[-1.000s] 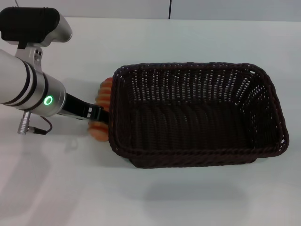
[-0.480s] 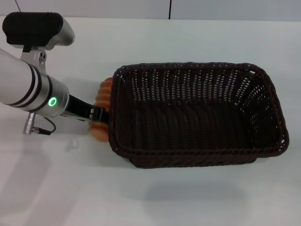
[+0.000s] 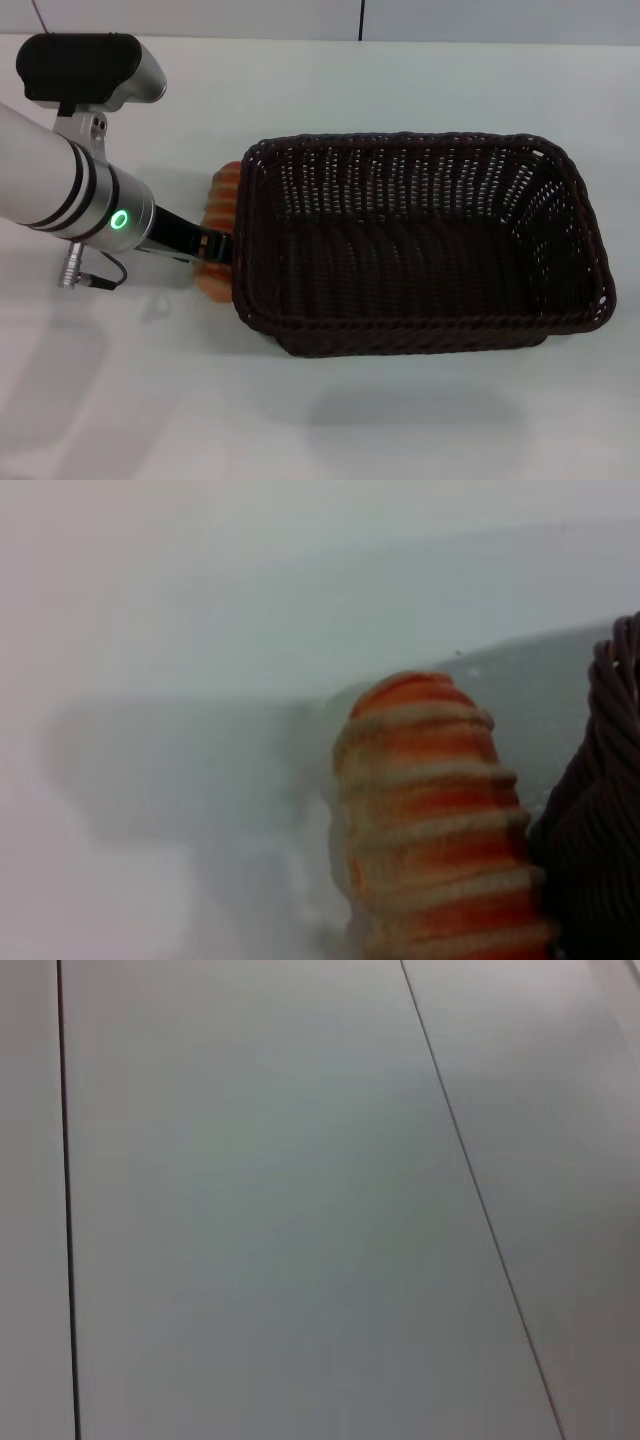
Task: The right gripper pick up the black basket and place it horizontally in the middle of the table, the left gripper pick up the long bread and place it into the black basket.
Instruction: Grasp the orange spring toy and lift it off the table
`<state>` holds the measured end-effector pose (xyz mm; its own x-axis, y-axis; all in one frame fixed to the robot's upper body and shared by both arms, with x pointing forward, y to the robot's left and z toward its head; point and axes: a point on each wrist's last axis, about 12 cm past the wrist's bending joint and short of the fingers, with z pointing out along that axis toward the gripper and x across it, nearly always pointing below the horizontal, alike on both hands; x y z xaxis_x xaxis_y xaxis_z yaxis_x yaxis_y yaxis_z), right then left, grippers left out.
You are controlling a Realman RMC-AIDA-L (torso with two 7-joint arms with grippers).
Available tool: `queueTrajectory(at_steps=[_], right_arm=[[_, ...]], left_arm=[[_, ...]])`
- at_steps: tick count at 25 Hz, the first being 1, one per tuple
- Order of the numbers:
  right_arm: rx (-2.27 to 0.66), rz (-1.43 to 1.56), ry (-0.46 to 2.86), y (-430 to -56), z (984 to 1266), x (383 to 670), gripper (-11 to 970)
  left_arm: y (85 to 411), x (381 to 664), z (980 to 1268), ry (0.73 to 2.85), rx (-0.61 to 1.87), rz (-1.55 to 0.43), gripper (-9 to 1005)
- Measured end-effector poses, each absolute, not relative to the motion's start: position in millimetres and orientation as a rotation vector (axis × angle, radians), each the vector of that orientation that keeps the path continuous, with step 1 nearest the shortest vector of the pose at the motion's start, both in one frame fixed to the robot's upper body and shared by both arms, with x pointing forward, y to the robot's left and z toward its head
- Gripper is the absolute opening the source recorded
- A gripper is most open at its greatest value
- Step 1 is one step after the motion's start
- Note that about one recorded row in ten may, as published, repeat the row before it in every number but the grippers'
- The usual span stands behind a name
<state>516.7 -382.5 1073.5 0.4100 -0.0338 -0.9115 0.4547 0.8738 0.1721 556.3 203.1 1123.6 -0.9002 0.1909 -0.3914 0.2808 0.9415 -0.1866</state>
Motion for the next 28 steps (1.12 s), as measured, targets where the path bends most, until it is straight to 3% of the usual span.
queueTrajectory(at_steps=[12,19,24,28], right_arm=[[0.432,-0.317,1.115,-382.7,1073.2,516.5,317],[0.433,-0.318,1.116,-383.0,1072.8,515.8,318],[0.433,-0.318,1.117,-383.2,1072.6,515.7,318],[0.434,-0.317,1.119,-383.2,1072.3,515.8,318]], left_arm=[[204.3,558.1,1120.7,2.721,0.344,-0.332,740],[205.8,558.9,1120.8,2.718,0.339,-0.325,577],[223.5,566.7,1125.6,2.678,0.276,-0.251,549],[260.5,582.1,1139.9,2.562,0.151,-0.179,523]])
